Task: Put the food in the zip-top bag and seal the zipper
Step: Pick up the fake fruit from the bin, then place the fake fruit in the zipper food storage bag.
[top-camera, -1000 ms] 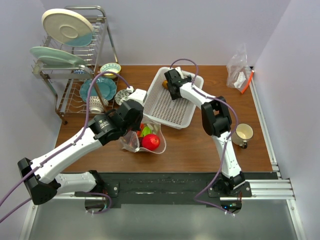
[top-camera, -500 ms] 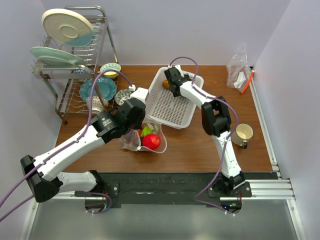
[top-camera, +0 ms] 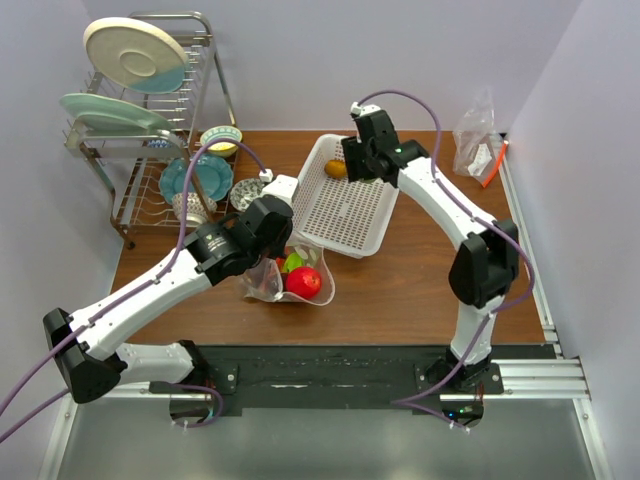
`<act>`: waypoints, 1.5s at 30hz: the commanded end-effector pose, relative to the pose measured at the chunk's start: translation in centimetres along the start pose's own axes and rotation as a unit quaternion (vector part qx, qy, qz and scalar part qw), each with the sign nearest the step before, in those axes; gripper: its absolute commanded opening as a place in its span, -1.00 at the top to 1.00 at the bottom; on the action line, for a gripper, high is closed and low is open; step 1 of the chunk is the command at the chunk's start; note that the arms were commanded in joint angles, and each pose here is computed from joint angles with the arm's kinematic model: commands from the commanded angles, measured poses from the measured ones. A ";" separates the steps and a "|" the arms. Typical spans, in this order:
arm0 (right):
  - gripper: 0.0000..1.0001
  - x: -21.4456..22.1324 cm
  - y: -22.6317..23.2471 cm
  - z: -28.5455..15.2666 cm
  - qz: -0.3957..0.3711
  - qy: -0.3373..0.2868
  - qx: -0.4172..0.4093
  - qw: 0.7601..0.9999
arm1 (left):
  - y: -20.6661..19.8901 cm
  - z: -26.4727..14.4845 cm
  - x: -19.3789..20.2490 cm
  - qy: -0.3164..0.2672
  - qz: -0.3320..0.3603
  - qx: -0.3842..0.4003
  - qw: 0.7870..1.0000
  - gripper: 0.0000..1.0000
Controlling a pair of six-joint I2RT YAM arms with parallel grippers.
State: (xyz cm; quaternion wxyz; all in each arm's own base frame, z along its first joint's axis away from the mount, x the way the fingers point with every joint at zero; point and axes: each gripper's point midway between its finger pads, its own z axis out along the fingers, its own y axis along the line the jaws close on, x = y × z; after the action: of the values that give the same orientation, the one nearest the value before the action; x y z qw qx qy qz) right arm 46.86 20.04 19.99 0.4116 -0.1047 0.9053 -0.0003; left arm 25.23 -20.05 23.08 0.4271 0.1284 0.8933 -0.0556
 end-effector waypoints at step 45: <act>0.21 8.2 17.1 -21.9 0.125 -0.075 -0.506 0.850 | -1.4 -1.9 -3.9 -0.056 -0.031 0.044 0.997 1.00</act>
State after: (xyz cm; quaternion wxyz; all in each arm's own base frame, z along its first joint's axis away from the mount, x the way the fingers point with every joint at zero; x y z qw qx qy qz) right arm 20.31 33.30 25.86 0.3052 -0.1999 0.7617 0.5355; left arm 25.12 -20.74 23.47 0.4269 0.1315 0.8916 -0.0744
